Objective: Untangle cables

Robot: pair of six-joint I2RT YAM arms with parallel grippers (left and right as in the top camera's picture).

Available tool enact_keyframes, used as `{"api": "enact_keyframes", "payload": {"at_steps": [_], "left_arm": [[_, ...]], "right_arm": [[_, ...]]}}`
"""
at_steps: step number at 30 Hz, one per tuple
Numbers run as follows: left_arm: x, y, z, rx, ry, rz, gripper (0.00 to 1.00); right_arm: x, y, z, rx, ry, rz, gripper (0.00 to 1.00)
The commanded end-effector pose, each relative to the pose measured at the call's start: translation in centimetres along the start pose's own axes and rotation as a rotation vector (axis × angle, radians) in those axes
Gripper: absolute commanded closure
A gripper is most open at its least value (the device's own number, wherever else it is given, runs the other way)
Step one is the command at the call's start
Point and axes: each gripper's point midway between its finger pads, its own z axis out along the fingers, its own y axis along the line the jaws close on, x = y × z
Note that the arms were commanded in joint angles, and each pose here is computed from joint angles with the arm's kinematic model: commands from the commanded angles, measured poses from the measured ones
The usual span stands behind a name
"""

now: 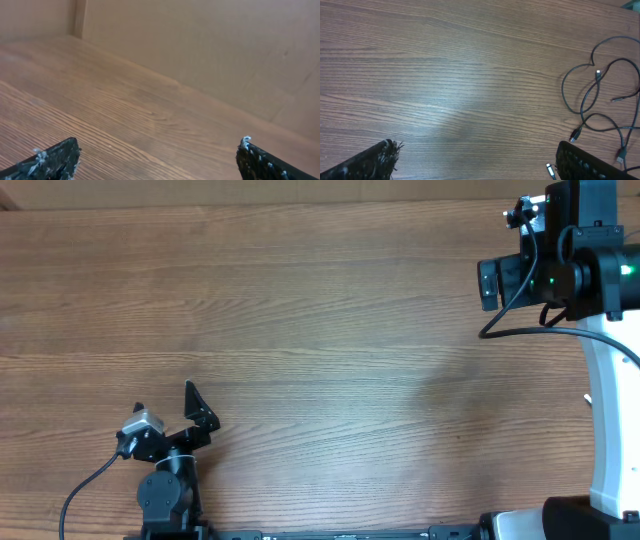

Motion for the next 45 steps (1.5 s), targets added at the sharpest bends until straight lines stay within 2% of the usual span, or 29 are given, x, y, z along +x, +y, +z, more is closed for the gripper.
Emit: {"api": "enact_keyframes", "payload": {"at_steps": [1, 11, 45], "left_arm": [[0.1, -0.2, 0.0, 0.017, 0.0, 0.121, 0.0], [1.3, -2.5, -0.3, 0.16, 0.035, 0.361, 0.0], [1.3, -2.6, -0.3, 0.166, 0.038, 0.356, 0.0]], "right_arm": [[-0.1, 0.2, -0.2, 0.001, -0.007, -0.008, 0.0], [-0.1, 0.2, -0.2, 0.001, -0.007, -0.008, 0.0], [-0.1, 0.2, -0.2, 0.001, -0.007, -0.008, 0.0]]}}
